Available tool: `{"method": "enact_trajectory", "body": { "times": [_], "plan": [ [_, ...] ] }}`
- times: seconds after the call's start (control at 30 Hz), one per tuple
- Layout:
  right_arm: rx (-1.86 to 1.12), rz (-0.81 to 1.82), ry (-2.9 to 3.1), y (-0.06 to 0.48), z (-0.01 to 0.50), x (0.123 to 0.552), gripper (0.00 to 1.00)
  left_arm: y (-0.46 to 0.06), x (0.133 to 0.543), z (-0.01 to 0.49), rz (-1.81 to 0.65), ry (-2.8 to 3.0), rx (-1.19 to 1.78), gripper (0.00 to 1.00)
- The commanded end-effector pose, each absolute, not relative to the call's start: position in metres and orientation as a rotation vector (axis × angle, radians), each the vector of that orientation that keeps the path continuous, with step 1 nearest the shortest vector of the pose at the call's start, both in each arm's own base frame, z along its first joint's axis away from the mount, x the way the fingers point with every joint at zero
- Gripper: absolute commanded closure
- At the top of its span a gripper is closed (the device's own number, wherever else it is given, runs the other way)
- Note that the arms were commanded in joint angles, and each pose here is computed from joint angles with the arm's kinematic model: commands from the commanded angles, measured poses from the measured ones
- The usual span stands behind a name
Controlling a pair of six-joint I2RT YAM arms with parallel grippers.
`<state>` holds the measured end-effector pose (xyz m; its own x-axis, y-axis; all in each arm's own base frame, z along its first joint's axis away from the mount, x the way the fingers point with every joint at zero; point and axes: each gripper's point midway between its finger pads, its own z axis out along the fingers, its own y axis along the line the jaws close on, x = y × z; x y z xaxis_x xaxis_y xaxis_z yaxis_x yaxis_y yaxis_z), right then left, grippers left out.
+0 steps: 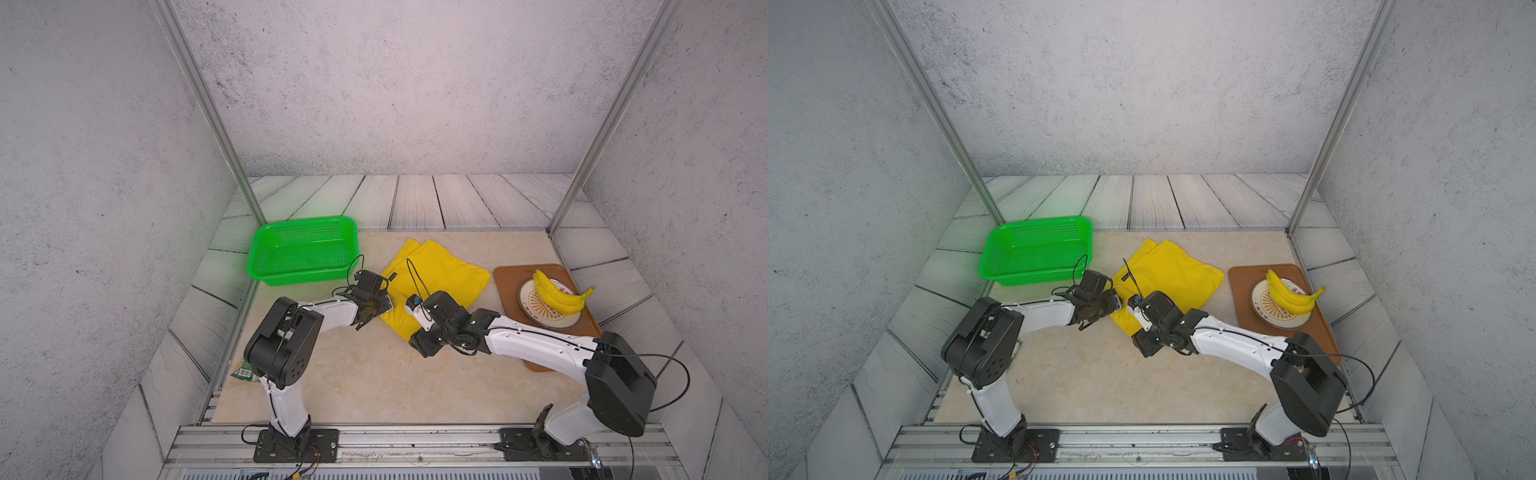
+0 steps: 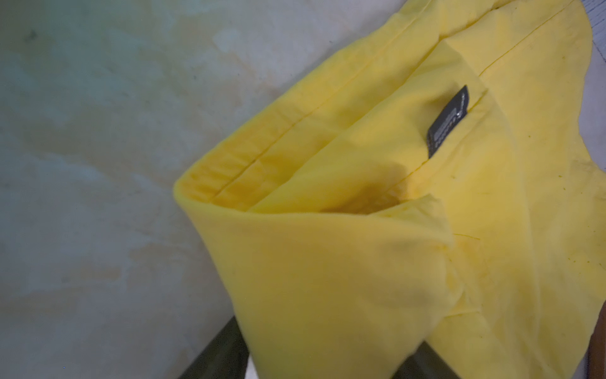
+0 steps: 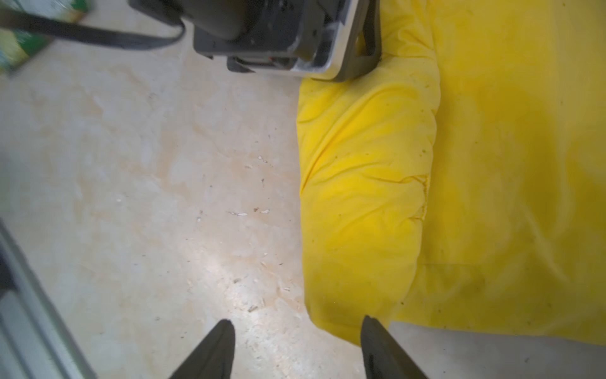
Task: Roll up the shorts
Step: Roll the shorts at the center of the board.
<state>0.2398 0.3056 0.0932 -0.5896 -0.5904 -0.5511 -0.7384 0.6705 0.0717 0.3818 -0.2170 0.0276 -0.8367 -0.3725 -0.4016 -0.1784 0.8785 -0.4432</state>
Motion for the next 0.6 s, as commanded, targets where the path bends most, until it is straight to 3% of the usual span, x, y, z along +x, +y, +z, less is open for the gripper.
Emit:
{"method": "enact_trajectory", "body": {
  "times": [0.0,0.27,0.37,0.47,0.5,0.57],
  "plan": [
    [-1.112,0.200,2.312,0.307,0.090,0.255,0.34,-0.204,0.311,-0.032,-0.416,2.862,-0.403,0.31],
    [-1.216,0.029,2.240,0.329,0.077,0.259,0.28,-0.204,0.298,-0.035,-0.446,2.882,-0.409,0.32],
    [-1.198,-0.010,2.226,0.330,0.073,0.266,0.18,-0.204,0.298,-0.033,-0.448,2.879,-0.408,0.32],
    [-1.220,-0.040,2.244,0.332,0.064,0.268,0.17,-0.204,0.299,-0.031,-0.453,2.874,-0.408,0.32],
    [-1.219,-0.058,2.243,0.332,0.061,0.270,0.07,-0.205,0.300,-0.030,-0.456,2.870,-0.405,0.32],
    [-1.253,-0.078,2.251,0.334,0.052,0.270,0.05,-0.206,0.301,-0.028,-0.465,2.864,-0.403,0.32]
  ]
}}
